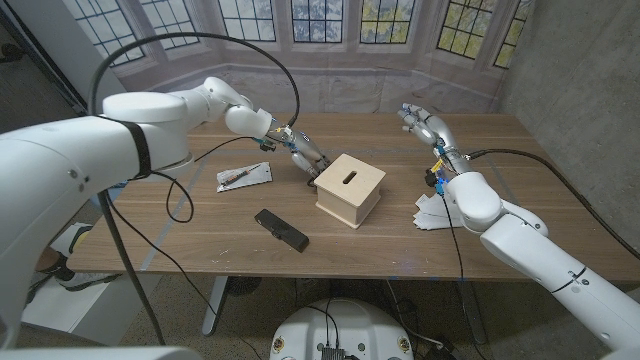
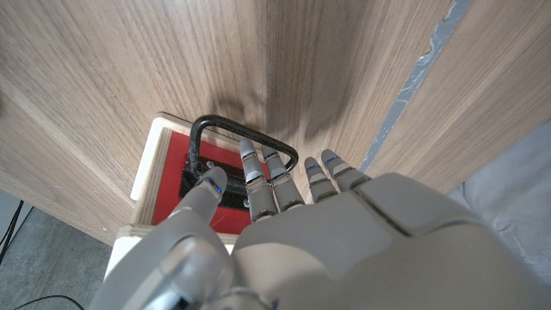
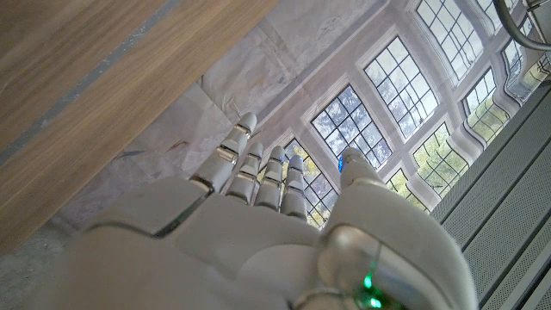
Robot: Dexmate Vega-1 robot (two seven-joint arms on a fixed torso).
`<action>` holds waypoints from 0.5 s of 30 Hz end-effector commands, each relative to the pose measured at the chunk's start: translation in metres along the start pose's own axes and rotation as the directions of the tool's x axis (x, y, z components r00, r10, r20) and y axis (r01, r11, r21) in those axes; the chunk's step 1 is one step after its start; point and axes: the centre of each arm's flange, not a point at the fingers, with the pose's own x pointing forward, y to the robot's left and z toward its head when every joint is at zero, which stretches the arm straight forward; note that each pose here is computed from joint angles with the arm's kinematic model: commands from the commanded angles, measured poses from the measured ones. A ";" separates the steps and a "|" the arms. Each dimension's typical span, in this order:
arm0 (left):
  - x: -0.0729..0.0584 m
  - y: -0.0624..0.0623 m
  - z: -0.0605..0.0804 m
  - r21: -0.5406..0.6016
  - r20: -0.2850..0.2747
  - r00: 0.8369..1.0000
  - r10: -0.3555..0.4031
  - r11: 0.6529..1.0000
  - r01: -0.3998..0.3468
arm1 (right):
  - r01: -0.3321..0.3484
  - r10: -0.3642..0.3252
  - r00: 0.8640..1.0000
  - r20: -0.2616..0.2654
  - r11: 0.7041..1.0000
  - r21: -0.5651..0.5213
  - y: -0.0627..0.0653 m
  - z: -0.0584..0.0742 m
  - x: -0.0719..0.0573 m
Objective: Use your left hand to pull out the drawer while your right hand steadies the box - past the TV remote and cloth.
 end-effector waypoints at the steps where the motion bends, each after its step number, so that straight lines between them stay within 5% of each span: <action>1: -0.001 -0.003 0.000 -0.012 0.001 1.000 -0.008 1.000 0.008 | -0.015 0.014 1.000 -0.006 0.998 -0.065 0.008 0.009 -0.003; 15: -0.008 -0.007 0.001 -0.004 0.018 1.000 -0.021 1.000 0.021 | -0.019 0.019 1.000 -0.001 0.995 -0.099 0.015 0.011 -0.006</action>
